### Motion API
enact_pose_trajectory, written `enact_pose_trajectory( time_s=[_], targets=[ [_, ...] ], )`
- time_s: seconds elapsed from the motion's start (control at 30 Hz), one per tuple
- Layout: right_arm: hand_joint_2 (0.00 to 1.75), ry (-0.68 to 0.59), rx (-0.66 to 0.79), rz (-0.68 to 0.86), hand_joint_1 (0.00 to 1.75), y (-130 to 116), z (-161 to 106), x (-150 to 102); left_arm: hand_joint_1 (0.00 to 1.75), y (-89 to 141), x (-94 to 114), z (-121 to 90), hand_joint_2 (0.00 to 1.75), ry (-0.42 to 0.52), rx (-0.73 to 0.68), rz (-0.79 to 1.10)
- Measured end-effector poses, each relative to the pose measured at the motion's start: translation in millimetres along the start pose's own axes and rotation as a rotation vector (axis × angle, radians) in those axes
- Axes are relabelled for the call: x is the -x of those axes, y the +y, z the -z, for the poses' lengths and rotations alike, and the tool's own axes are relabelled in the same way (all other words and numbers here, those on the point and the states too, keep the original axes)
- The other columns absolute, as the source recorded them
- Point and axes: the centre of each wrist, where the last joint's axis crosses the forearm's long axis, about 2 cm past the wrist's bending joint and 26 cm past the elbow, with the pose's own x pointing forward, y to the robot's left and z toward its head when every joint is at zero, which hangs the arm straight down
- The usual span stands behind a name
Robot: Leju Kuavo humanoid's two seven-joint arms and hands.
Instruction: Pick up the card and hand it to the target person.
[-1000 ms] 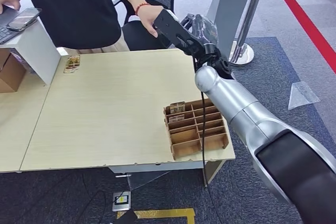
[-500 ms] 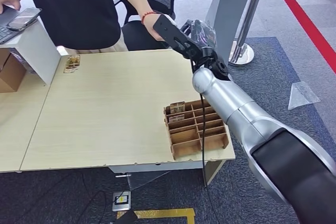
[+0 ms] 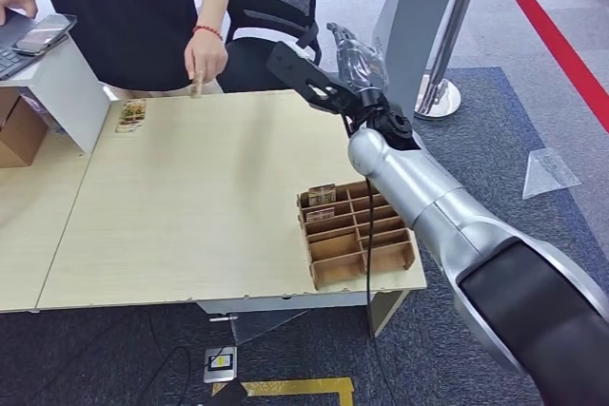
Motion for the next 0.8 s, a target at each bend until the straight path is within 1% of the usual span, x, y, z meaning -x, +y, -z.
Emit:
enact_pose_trajectory(
  time_s=[0.17,0.37,0.5,0.73,0.8],
  targets=[
    [1.75,0.051,-0.021,-0.096,0.00,7.0,-22.8,20.5,0.00,-3.9,11.6,-2.5,0.00,0.019,-0.007,-0.026],
    [1.75,0.111,0.025,-0.176,0.00,4.1,-67.2,49.1,0.00,-7.7,25.1,-5.5,0.00,0.029,-0.010,-0.038],
    [1.75,0.157,0.075,-0.220,0.00,-6.3,-102.1,71.6,0.00,-9.8,31.2,-7.1,0.00,0.034,-0.010,-0.040],
    [1.75,0.236,0.164,-0.253,0.00,-41.1,-160.7,109.0,0.00,-13.7,39.5,-9.8,0.00,0.053,-0.007,-0.054],
    [1.75,0.251,0.177,-0.255,0.00,-47.5,-172.3,116.1,0.00,-15.0,41.8,-10.6,0.00,0.058,-0.005,-0.056]
  ],
)
